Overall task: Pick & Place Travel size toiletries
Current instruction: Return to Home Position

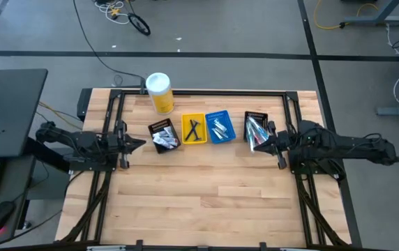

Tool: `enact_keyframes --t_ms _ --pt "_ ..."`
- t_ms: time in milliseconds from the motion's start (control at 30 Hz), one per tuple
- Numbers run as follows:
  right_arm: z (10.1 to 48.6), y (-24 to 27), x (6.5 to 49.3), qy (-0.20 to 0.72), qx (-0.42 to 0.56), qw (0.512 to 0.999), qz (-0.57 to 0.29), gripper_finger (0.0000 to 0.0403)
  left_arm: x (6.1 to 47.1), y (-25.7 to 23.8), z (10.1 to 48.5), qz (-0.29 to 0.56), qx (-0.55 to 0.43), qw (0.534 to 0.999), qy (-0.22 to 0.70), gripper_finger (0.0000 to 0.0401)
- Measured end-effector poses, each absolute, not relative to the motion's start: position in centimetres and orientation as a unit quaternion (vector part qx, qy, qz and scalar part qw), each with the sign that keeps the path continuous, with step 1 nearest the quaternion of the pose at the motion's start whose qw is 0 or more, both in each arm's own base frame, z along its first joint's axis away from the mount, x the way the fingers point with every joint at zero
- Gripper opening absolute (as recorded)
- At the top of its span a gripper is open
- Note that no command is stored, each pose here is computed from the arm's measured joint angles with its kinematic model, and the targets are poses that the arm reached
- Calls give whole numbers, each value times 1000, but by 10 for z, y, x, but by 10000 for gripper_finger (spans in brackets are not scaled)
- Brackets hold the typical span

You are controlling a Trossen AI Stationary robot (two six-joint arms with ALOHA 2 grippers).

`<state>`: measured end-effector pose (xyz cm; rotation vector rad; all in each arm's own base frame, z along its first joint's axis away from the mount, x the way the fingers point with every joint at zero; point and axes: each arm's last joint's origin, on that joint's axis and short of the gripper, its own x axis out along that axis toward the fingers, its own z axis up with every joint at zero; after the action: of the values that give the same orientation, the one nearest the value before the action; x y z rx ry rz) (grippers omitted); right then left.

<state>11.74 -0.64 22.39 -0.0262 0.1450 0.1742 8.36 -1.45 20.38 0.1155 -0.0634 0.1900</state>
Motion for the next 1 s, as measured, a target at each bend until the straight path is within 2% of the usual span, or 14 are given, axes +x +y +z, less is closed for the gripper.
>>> enact_keyframes --t_ms 367,533,733,1000 --pt "183 -10 106 50 26 997 53 1 84 -15 205 90 33 995 -38 17" --pt "164 -11 107 23 26 998 43 1 90 -18 186 68 5 997 -38 6" --pt "164 -12 107 25 27 999 15 1 92 -18 178 79 6 995 -57 16" --pt "163 -15 107 25 26 999 -37 1 93 -21 174 41 -12 998 -39 16"
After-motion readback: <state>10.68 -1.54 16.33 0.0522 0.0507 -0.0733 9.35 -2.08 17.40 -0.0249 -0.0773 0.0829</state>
